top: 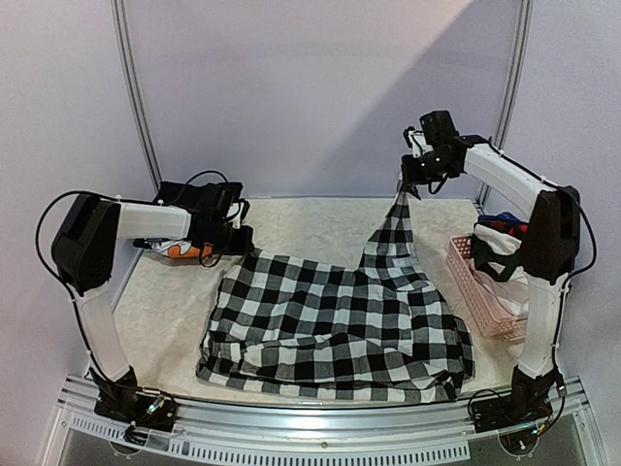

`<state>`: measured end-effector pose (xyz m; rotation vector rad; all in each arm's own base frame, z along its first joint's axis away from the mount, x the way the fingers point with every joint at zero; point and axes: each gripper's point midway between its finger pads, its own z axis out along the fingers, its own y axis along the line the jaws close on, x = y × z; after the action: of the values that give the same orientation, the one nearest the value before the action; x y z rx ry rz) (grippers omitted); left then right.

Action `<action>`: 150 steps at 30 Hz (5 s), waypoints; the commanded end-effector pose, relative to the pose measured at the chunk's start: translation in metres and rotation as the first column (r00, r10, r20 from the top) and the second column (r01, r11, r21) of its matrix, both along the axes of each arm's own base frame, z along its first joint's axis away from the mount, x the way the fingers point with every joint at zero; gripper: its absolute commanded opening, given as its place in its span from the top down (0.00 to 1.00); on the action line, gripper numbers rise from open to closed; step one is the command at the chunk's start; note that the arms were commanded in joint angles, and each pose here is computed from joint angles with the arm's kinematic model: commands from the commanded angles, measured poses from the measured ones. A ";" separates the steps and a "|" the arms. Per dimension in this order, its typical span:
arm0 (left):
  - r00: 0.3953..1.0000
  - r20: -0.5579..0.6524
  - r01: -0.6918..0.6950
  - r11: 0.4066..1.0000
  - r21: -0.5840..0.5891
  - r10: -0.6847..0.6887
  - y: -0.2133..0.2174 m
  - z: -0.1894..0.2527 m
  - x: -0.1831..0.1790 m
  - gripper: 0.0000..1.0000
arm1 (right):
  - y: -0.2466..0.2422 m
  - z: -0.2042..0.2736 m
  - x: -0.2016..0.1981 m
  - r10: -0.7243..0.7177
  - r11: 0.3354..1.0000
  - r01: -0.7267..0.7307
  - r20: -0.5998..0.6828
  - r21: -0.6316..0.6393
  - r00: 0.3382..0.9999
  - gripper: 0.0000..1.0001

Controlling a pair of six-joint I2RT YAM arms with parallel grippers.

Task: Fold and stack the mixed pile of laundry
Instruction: Pick up the 1/3-folded shirt from the center of the board, then fold the 1/3-folded shirt at the center of the board.

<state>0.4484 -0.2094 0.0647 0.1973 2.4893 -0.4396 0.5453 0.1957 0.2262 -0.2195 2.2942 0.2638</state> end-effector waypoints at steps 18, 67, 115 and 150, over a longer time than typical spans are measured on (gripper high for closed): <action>0.997 0.076 0.020 0.996 -0.085 -0.014 0.004 0.013 -0.016 1.00 | 0.043 0.090 -0.148 0.120 0.992 -0.119 0.027 -0.039 0.992 1.00; 0.981 0.161 -0.102 0.994 -0.023 0.105 0.053 0.028 -0.120 0.60 | 0.080 0.060 -0.346 0.095 0.989 -0.097 -0.016 -0.116 0.995 1.00; 0.997 0.077 0.013 0.980 0.198 -0.029 -0.025 0.001 -0.156 0.70 | 0.061 -0.003 -0.389 0.209 0.955 -0.229 -0.122 -0.189 0.970 0.93; 0.991 -0.042 -0.106 0.923 0.370 0.131 0.027 -0.082 -0.156 0.66 | 0.011 -0.077 -0.355 -0.072 0.789 0.195 -0.228 0.583 0.971 0.09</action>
<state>0.3091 -0.2047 0.0093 0.1798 2.5401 -0.0038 0.1895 0.1896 0.1438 0.1836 2.3223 0.6906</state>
